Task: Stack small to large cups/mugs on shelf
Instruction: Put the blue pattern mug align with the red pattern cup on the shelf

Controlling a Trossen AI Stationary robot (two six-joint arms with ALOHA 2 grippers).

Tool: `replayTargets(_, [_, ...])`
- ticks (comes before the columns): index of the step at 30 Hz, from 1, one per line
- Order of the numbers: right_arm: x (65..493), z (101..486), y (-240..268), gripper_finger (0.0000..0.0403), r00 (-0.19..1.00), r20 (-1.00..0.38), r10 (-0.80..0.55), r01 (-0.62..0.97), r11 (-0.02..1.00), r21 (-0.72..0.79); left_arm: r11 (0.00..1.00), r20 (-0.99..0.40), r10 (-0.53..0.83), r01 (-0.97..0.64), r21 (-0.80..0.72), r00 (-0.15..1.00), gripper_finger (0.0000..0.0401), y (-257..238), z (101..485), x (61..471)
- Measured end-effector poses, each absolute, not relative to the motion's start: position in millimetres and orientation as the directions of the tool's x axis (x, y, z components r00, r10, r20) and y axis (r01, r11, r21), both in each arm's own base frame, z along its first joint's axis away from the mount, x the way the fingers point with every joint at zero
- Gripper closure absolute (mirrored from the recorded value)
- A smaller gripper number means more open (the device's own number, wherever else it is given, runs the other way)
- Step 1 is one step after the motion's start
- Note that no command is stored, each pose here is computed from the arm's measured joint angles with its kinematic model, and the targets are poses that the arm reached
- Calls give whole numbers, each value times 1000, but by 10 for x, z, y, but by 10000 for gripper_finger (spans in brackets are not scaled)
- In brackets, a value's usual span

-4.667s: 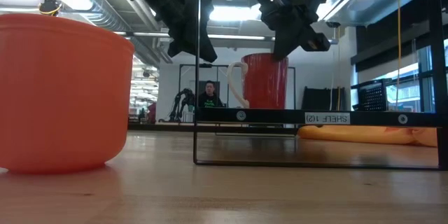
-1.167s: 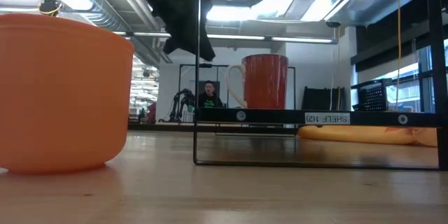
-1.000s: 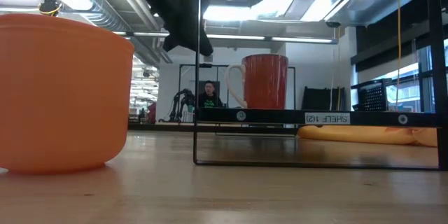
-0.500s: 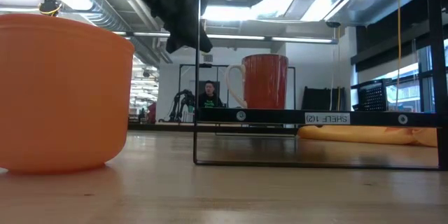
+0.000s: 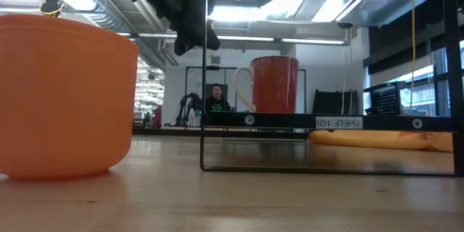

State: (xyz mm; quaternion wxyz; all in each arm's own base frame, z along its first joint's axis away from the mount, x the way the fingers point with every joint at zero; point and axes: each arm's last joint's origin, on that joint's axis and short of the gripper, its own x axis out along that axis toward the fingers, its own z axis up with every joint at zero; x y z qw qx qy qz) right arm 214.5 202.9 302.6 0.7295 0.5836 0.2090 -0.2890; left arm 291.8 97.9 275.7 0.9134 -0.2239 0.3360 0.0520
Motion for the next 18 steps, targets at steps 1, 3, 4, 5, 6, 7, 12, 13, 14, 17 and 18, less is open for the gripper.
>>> replayTargets(1, [2128, 3081, 1991, 385, 770, -600, -217, 635, 170, 754, 895, -636, -62, -240, -377, 769, 362, 969, 2757, 2921])
replayTargets(3, [2086, 3204, 1909, 385, 812, -501, -299, 570, 225, 790, 894, -635, -69, -235, -381, 769, 362, 951, 2757, 2927])
replayTargets(4, [2060, 3279, 1863, 385, 830, -445, -338, 537, 264, 801, 895, -635, -72, -231, -382, 769, 362, 941, 2758, 2931])
replayTargets(5, [2031, 3359, 1816, 385, 842, -384, -379, 506, 308, 806, 895, -635, -75, -229, -383, 769, 362, 931, 2758, 2934])
replayTargets(6, [1996, 3443, 1766, 385, 849, -327, -414, 481, 353, 802, 895, -633, -76, -226, -384, 770, 362, 924, 2760, 2938])
replayTargets(7, [1955, 3532, 1711, 385, 851, -273, -448, 462, 395, 794, 897, -630, -79, -221, -383, 772, 362, 912, 2762, 2944])
replayTargets(12, [1756, 3959, 1432, 385, 850, -128, -511, 452, 581, 677, 895, -605, -80, -210, -393, 792, 362, 885, 2788, 2975])
replayTargets(13, [1724, 4047, 1371, 385, 855, -114, -506, 449, 611, 652, 894, -599, -79, -210, -397, 797, 362, 887, 2794, 2980])
replayTargets(14, [1695, 4134, 1315, 385, 864, -101, -494, 441, 642, 627, 892, -593, -78, -209, -400, 801, 362, 888, 2799, 2985])
replayTargets(17, [1615, 4397, 1142, 385, 892, -40, -451, 397, 735, 549, 877, -581, -75, -224, -425, 810, 362, 891, 2811, 2994])
replayTargets(18, [1589, 4480, 1088, 385, 900, -12, -436, 379, 767, 518, 872, -581, -75, -229, -432, 810, 362, 891, 2811, 2995])
